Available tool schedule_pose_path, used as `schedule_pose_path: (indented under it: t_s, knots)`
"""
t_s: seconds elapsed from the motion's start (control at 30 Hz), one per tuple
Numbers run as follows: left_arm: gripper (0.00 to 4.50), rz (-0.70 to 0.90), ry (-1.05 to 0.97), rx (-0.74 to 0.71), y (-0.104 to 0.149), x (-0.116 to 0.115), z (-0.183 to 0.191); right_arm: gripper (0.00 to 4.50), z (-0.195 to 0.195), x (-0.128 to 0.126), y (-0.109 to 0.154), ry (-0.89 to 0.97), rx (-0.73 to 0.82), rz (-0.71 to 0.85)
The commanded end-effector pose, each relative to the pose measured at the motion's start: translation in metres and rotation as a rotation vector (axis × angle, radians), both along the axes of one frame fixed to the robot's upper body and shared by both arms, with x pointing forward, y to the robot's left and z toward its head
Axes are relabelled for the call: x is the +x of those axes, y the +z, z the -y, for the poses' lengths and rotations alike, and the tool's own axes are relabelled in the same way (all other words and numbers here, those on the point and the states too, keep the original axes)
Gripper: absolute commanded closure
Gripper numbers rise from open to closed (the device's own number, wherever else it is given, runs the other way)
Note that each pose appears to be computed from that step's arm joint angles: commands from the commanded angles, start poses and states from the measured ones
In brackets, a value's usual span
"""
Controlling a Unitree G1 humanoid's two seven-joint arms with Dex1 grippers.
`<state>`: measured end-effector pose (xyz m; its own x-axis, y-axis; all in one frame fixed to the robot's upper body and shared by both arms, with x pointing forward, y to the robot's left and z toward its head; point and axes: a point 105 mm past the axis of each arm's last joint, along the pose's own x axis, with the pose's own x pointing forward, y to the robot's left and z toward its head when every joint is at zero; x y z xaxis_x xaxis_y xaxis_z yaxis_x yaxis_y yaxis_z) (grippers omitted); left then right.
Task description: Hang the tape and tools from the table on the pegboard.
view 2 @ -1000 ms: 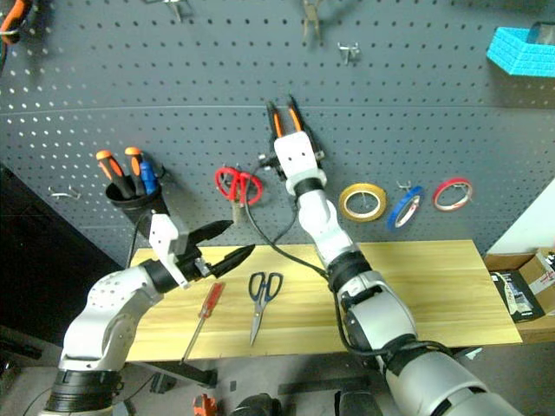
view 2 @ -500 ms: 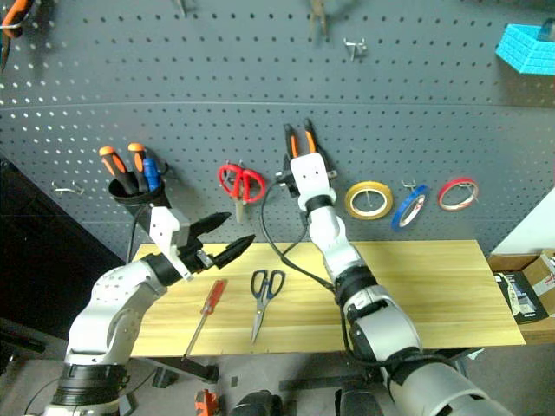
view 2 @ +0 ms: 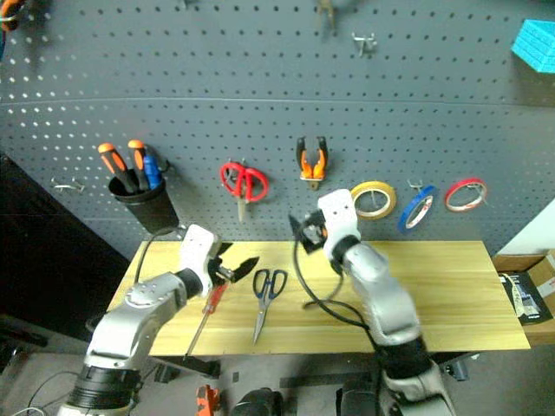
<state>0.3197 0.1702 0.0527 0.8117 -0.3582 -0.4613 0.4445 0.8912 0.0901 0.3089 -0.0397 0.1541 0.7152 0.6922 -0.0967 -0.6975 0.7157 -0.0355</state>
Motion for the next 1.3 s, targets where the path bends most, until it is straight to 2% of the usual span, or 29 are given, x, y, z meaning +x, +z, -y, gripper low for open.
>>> schedule_pose_path:
  t_s: [0.03,0.2,0.47,0.7,0.8,0.93,1.13,1.27,1.3]
  knots:
    - [0.28,-0.100,0.063,0.050,-0.020,-0.003,-0.004,0.02,-0.001,-0.025,-0.002,0.105,-0.044,-0.079]
    - [0.28,-0.216,0.089,0.052,-0.044,-0.007,0.005,0.02,0.008,-0.037,-0.015,0.113,-0.104,-0.145]
    - [0.28,-0.349,0.161,0.041,-0.077,-0.007,0.020,0.02,0.011,-0.046,-0.015,0.144,-0.146,-0.150]
    - [0.28,-0.388,0.140,0.056,-0.089,-0.007,0.028,0.02,0.012,-0.053,-0.014,0.176,-0.161,-0.152]
    - [0.84,-0.410,0.138,0.056,-0.095,-0.009,0.026,0.00,0.011,-0.059,-0.012,0.202,-0.152,-0.160]
    - [2.11,-0.407,0.111,0.056,-0.097,-0.009,0.028,0.00,0.013,-0.061,-0.013,0.200,-0.140,-0.178]
    - [3.73,-0.384,0.108,0.074,-0.099,-0.012,0.021,0.00,0.018,-0.061,-0.012,0.175,-0.113,-0.207]
    - [3.73,-0.362,0.093,0.057,-0.097,-0.015,0.021,0.00,0.021,-0.061,-0.011,0.170,-0.122,-0.196]
    - [3.73,-0.352,0.099,0.018,-0.093,-0.015,0.021,0.00,0.022,-0.061,-0.007,0.171,-0.142,-0.152]
